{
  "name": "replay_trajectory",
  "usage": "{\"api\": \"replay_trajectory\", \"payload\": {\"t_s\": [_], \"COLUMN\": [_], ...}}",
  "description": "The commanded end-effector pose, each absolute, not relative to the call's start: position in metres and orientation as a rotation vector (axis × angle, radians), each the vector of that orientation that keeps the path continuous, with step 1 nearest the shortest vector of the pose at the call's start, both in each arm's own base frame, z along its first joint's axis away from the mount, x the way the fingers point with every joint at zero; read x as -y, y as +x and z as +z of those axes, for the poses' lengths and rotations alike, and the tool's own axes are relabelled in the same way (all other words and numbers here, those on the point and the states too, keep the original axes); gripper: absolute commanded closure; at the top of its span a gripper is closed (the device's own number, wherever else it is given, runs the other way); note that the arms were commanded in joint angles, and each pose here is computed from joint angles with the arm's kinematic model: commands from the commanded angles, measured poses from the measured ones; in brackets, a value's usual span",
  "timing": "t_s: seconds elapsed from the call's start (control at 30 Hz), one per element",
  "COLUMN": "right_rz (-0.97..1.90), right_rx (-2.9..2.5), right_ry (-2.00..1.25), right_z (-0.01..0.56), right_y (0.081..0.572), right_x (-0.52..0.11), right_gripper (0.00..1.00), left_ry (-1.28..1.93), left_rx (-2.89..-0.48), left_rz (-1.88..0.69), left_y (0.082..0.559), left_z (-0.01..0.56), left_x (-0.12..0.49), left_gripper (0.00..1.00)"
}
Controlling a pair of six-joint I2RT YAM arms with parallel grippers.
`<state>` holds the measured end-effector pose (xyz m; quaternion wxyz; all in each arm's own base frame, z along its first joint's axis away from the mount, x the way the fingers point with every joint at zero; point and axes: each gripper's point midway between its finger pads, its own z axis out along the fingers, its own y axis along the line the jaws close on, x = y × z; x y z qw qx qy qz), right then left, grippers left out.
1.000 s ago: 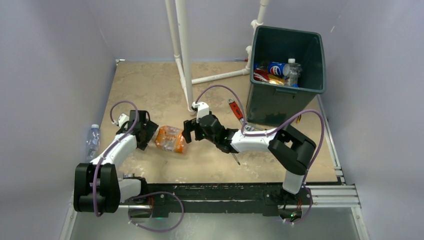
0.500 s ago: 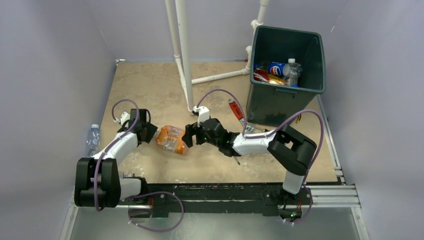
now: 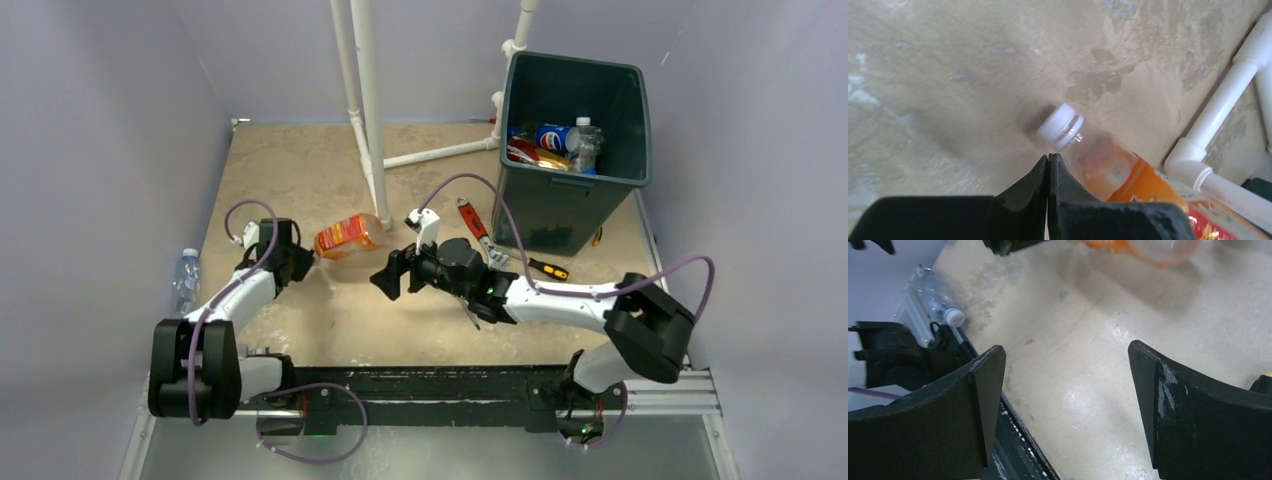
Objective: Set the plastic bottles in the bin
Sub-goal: Pick up the plastic bottle at the center of the board.
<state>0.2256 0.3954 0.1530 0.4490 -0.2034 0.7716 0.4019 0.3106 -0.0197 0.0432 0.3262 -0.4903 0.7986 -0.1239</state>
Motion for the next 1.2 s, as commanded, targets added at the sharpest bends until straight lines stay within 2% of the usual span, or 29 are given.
{"api": "replay_trajectory", "payload": {"t_s": [0.0,0.13,0.17,0.23,0.3,0.37,0.43,0.53,0.77,1.0,1.17], "right_rz": [1.025,0.992,0.989,0.991,0.991,0.981,0.967,0.953,0.964,0.969,0.986], "right_rx": [-1.825,-1.795,-1.791,-1.778,-1.775,-1.780,-1.792,-1.802,-1.759,-1.780,-1.815], "right_ry": [-0.533,-0.525,-0.524,-0.520,-0.517,-0.517,-0.519,-0.521,-0.499,-0.479,-0.454], "right_z": [0.186,0.201,0.204,0.208,0.209,0.206,0.200,0.194,0.201,0.195,0.185], "right_y": [0.215,0.217,0.217,0.217,0.216,0.217,0.219,0.222,0.224,0.224,0.223], "right_x": [-0.387,-0.378,-0.377,-0.374,-0.373,-0.373,-0.374,-0.376,-0.376,-0.375,-0.377], "right_gripper": [0.07,0.06,0.06,0.06,0.05,0.05,0.05,0.05,0.04,0.02,0.01], "left_ry": [-1.228,-1.209,-1.209,-1.204,-1.205,-1.212,-1.214,-1.198,-1.140,-0.978,-0.894], "left_rx": [-2.083,-2.083,-2.088,-2.094,-2.092,-2.085,-2.084,-2.090,-2.091,-2.073,-2.028], "left_rz": [-0.326,-0.286,-0.270,-0.259,-0.258,-0.272,-0.297,-0.332,-0.406,-0.333,-0.384], "left_y": [0.299,0.294,0.292,0.290,0.286,0.282,0.279,0.278,0.278,0.281,0.293], "left_z": [0.063,0.075,0.076,0.077,0.077,0.077,0.077,0.076,0.085,0.122,0.143], "left_x": [0.017,0.012,0.010,0.009,0.009,0.010,0.013,0.018,0.027,0.017,0.023], "left_gripper": [1.00,1.00,0.97,0.84,0.65,0.50,0.38,0.28,0.23,0.16,0.14]}}
